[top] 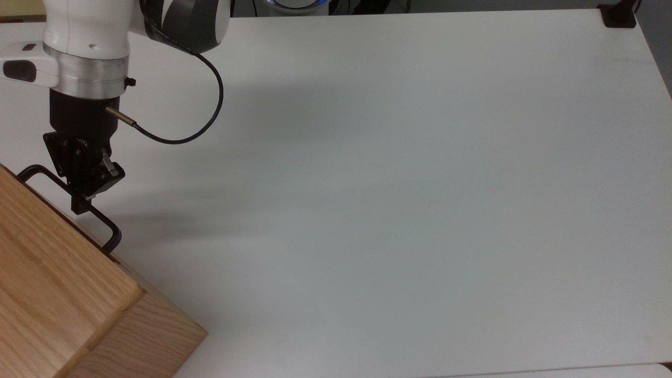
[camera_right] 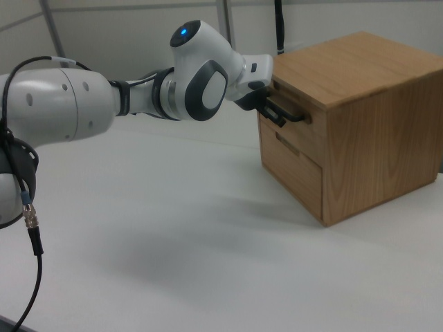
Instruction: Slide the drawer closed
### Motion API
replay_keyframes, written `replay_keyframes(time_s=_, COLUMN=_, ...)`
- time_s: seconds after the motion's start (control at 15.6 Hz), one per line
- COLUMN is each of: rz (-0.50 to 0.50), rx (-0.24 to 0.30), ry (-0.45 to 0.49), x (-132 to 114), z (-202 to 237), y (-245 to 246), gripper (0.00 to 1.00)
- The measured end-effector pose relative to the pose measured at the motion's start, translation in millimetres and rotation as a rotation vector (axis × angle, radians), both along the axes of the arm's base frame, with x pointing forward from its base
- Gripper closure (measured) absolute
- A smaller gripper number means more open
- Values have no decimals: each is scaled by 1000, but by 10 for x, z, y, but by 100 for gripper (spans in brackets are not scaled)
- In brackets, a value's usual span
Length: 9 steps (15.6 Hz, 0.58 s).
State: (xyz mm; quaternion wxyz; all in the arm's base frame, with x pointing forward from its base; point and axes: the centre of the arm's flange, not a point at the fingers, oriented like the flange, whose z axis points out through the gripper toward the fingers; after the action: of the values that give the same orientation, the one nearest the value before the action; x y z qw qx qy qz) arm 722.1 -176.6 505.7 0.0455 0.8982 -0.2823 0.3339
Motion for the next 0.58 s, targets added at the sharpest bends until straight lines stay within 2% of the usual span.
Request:
replay_keyframes(time_s=0.32, rz=74, rx=-33, ry=41, x=57, z=-124, y=318, gripper=100)
replay_keyframes(time_s=0.58, rz=188, rx=-8, ry=204, x=-27, z=-187, y=1082, gripper=100)
